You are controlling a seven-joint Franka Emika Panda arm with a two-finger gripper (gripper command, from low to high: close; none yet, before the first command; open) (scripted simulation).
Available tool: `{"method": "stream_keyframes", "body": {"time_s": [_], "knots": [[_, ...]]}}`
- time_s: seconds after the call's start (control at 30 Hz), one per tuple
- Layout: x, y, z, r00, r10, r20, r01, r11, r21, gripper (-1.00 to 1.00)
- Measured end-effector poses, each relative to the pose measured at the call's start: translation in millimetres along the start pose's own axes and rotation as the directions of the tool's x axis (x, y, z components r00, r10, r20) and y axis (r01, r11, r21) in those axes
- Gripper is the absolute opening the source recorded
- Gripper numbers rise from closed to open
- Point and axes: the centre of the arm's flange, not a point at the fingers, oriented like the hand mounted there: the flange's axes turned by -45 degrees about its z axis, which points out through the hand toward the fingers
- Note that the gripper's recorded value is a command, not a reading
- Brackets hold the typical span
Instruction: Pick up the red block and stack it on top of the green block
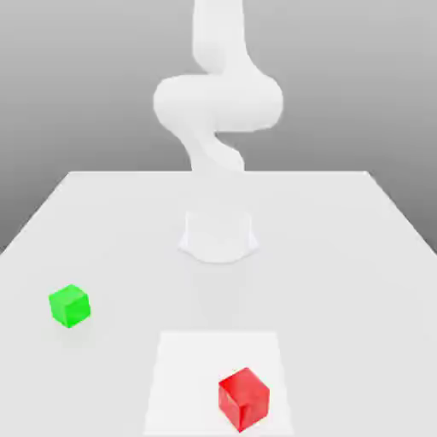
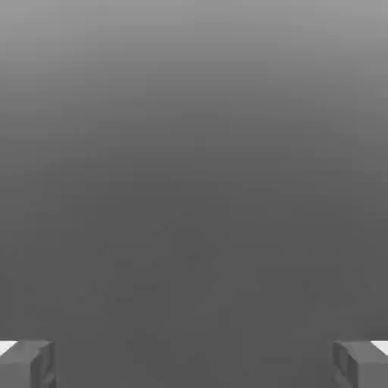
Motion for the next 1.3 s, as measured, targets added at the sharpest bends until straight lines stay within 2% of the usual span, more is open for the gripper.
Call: {"method": "stream_keyframes", "body": {"time_s": [0.23, 0.5, 0.83, 1.0, 1.03, 1.3], "knots": [[-30, -11, 146, 0.958, 0.227, 0.177, -0.202, 0.968, -0.15, 0.0], [-108, -10, 285, 0.817, 0.483, 0.315, -0.389, 0.865, -0.317, 0.0], [-240, -21, 396, 0.521, 0.749, 0.409, -0.555, 0.661, -0.505, 0.0], [-283, -22, 441, 0.495, 0.765, 0.412, -0.563, 0.644, -0.518, 0.0], [-288, -22, 446, 0.495, 0.765, 0.412, -0.563, 0.644, -0.519, -1.0], [-281, -22, 439, 0.495, 0.766, 0.41, -0.566, 0.643, -0.517, -1.0]]}}
